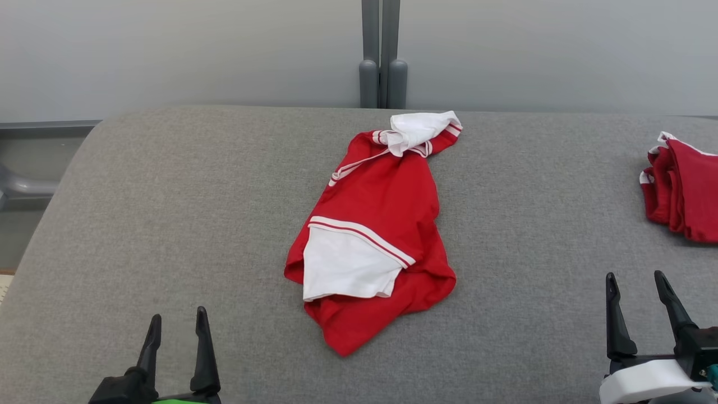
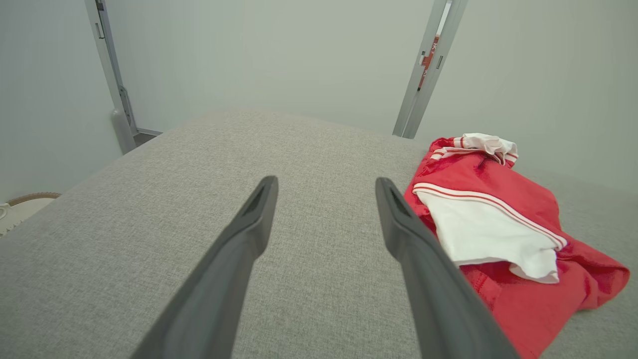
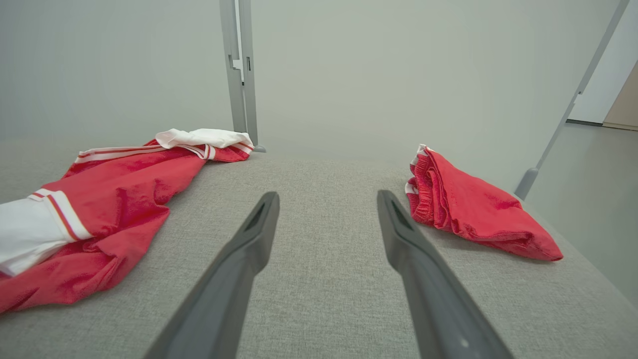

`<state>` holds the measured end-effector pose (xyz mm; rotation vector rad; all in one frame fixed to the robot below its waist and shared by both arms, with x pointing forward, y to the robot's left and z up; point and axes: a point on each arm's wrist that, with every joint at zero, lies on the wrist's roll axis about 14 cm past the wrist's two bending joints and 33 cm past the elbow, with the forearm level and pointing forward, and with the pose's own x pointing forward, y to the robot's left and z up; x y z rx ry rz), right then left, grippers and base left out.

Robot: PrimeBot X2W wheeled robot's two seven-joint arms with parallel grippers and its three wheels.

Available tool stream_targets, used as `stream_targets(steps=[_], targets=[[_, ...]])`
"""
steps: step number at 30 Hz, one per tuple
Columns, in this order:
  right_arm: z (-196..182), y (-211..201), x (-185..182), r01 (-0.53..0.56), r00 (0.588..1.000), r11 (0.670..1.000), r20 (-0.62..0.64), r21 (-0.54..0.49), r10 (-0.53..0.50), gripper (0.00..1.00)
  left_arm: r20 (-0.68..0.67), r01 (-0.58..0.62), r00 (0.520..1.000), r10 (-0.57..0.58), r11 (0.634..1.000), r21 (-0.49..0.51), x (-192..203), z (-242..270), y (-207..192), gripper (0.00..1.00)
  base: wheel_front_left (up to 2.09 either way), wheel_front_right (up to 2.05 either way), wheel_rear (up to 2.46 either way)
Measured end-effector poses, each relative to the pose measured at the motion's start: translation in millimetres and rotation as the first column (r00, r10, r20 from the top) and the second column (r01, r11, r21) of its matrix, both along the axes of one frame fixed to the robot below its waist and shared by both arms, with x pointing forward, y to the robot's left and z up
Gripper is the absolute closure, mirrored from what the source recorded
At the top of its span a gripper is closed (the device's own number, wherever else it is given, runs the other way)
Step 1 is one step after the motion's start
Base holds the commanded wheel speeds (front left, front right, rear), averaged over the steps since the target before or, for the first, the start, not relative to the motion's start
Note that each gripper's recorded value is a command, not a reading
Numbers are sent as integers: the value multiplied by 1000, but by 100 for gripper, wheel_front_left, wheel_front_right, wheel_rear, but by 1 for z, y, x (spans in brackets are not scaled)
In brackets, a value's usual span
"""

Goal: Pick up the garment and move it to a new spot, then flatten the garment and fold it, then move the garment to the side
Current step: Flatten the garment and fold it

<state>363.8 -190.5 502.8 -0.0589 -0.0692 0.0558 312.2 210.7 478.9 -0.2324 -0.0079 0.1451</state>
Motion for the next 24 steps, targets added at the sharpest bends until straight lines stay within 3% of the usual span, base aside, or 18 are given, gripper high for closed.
stream_targets(steps=[4,8,13,18,24], targets=[[3,6,4,-21,1000,1000,9,-4,21,0,20,56,998,-55,998,-7,5,4,-13,0,0,0,0],[0,15,15,-45,999,999,4,-6,45,0,44,187,982,-185,982,-36,34,9,-49,0,0,0,0],[-9,20,29,-61,998,998,-19,-1,61,0,-72,291,949,-306,942,-170,62,-25,-90,0,0,0,0],[-20,12,30,-34,998,999,-50,1,34,0,-211,337,900,-381,917,-214,74,-60,-116,0,0,0,0],[-28,-6,22,21,997,1000,-76,-2,-21,0,-312,307,877,-366,925,-223,78,-91,-119,0,0,0,0]])
